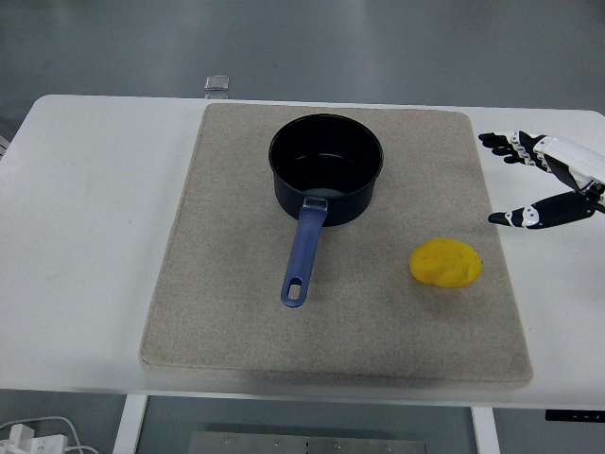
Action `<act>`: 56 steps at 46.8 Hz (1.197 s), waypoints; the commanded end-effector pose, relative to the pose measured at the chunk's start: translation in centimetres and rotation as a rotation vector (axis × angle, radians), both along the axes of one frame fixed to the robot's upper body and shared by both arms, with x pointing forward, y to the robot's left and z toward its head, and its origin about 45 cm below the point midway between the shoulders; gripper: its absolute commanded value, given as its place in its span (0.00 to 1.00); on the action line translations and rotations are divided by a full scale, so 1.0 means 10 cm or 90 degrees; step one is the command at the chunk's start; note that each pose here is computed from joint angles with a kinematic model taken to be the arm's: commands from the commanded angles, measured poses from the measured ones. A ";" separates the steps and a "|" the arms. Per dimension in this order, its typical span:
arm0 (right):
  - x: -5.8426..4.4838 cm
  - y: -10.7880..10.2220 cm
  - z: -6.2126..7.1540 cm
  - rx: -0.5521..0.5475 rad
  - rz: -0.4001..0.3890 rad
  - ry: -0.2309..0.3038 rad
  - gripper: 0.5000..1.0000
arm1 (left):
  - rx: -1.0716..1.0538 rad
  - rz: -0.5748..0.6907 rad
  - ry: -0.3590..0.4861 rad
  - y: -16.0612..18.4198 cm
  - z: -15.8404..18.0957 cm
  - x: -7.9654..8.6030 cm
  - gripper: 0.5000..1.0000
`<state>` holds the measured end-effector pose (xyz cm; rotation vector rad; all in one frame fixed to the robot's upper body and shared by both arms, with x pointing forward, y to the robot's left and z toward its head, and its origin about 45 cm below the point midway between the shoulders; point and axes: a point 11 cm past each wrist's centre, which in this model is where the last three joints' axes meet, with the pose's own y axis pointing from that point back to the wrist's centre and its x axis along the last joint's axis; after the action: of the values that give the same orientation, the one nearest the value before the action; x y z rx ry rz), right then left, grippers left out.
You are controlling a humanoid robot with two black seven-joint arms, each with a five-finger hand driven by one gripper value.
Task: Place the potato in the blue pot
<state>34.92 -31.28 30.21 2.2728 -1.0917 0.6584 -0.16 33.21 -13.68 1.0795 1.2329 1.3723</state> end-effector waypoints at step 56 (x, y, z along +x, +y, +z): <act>-0.22 0.25 -0.90 -0.069 0.073 0.007 0.50 | 0.000 -0.001 0.000 0.00 0.00 0.00 1.00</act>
<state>32.83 -28.76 21.37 2.2607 -0.9181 0.7190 -0.16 33.21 -13.68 1.0793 1.2329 1.3726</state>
